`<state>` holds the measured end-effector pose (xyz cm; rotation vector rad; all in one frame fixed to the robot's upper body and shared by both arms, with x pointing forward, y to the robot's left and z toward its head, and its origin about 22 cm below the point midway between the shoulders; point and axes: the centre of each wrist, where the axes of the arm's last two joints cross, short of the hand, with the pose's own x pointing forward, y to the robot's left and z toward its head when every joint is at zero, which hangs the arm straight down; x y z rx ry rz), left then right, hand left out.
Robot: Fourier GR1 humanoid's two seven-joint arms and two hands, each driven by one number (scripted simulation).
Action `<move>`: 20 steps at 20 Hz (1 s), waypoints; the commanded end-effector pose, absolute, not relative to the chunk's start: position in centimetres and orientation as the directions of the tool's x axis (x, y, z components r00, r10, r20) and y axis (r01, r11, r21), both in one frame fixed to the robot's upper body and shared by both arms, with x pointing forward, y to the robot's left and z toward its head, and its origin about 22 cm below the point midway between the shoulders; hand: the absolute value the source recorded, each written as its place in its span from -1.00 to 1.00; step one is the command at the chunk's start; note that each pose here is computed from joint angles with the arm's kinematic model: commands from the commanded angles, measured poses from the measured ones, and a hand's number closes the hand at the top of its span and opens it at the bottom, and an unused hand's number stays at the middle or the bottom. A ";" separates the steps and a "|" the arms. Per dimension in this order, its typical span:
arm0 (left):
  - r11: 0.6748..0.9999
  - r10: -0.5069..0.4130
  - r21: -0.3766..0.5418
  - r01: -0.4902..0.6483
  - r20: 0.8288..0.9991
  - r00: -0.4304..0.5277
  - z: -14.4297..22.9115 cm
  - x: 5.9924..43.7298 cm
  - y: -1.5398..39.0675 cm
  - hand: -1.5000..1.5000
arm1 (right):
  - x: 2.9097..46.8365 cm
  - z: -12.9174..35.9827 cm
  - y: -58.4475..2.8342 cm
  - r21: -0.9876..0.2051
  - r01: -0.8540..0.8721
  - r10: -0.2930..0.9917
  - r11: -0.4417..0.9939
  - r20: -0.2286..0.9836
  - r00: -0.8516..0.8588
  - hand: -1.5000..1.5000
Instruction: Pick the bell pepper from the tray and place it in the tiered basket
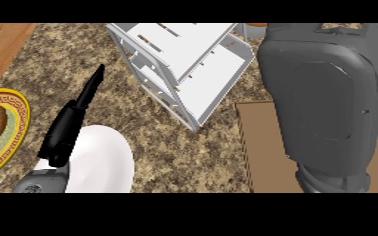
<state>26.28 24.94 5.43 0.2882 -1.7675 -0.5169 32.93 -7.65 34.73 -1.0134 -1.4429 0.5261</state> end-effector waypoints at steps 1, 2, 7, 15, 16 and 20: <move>0.877 -0.436 0.472 0.087 0.859 -0.266 6.0 27.4 25.1 0.00 | 36.2 33.9 -5.3 -0.796 0.243 0.769 0.554 0.601 0.216 1.00; 0.869 -0.452 0.488 0.088 0.852 -0.265 5.6 25.6 25.7 0.00 | 37.0 32.3 -4.9 -0.796 0.267 0.766 0.543 0.600 0.233 1.00; 0.867 -0.448 0.490 0.090 0.845 -0.291 7.2 26.7 25.0 0.00 | 40.3 29.6 -4.8 -0.741 0.273 0.697 0.613 0.671 0.253 1.00; 0.869 -0.437 0.483 0.108 0.851 -0.291 6.5 27.1 23.8 0.00 | 43.2 26.0 -4.4 -0.564 0.288 0.555 0.774 0.823 0.122 -1.00; 0.869 -0.442 0.485 0.099 0.851 -0.283 6.7 28.4 23.4 0.00 | 43.2 25.5 -4.8 -0.515 0.296 0.516 0.805 0.853 0.079 -1.00; 0.870 -0.437 0.482 0.105 0.852 -0.289 6.0 27.7 23.0 0.00 | 43.0 27.7 -4.0 -0.366 0.433 0.435 0.824 0.898 -0.070 -1.00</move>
